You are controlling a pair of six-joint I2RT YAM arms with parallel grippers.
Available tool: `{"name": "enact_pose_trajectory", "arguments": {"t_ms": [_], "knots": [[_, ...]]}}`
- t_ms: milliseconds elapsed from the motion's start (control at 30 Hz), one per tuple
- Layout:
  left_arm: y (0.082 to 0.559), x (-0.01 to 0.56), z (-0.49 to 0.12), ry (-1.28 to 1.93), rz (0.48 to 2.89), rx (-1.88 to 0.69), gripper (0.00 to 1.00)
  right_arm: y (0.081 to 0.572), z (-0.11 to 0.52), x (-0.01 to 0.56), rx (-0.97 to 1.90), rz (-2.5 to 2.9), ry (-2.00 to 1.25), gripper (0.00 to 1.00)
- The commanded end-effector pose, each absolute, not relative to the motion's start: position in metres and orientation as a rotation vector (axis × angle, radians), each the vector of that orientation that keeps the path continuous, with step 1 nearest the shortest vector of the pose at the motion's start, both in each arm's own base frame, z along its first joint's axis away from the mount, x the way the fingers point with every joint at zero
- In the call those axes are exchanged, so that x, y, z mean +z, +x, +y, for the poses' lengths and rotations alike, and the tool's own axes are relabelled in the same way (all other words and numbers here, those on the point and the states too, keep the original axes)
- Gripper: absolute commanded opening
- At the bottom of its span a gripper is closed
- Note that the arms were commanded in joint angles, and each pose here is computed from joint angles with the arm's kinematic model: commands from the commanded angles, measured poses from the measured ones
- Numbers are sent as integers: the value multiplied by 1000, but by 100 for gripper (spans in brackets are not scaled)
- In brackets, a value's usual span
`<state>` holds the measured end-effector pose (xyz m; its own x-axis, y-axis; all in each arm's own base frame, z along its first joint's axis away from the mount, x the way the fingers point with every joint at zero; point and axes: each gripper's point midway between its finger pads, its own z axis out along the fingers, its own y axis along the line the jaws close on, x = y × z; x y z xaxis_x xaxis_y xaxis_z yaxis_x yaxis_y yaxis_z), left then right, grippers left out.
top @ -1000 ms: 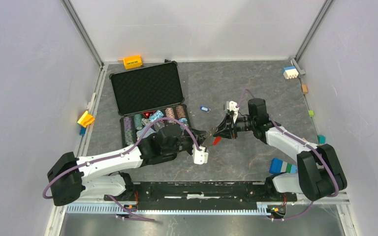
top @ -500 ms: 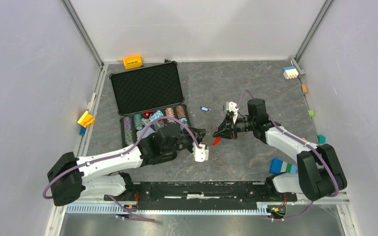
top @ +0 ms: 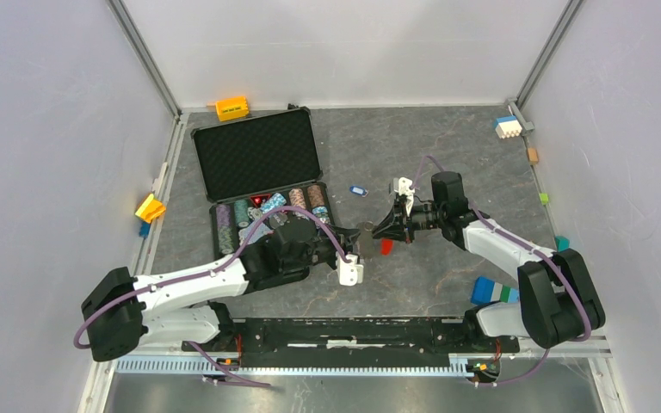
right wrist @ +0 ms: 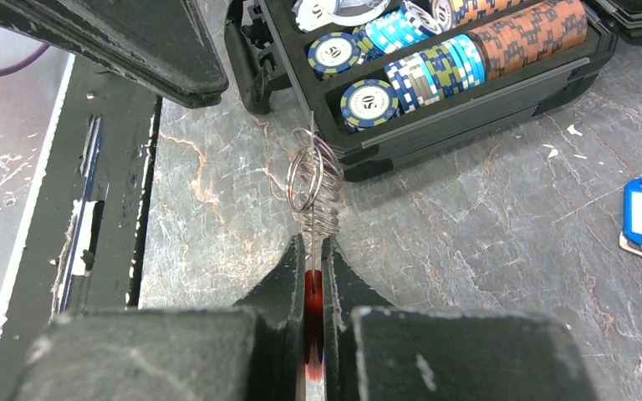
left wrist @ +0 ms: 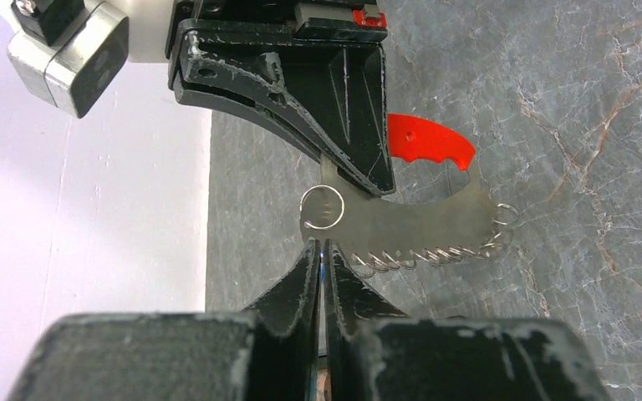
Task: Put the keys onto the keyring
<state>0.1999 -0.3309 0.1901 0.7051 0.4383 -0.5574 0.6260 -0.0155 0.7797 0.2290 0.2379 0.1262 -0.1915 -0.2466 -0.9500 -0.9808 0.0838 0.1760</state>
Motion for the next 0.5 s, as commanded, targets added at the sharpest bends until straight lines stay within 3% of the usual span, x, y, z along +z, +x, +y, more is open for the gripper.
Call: {"name": "enact_pose_trajectory", "arguments": {"t_ms": [0,100,267,467], "knots": [[200,210,-332,1572,862,-194,11,236,242,142,1141,1488,-1295,0],[202,207,-329,1572,876,-184,22,234,243,143,1150,1474,-1310,0],[211,196,-330,1564,897,-155,49,231,243,147,1172,1454,-1321,0],[223,189,-332,1468,1042,-250,53,230,243,148,1166,1450,-1321,0]]}}
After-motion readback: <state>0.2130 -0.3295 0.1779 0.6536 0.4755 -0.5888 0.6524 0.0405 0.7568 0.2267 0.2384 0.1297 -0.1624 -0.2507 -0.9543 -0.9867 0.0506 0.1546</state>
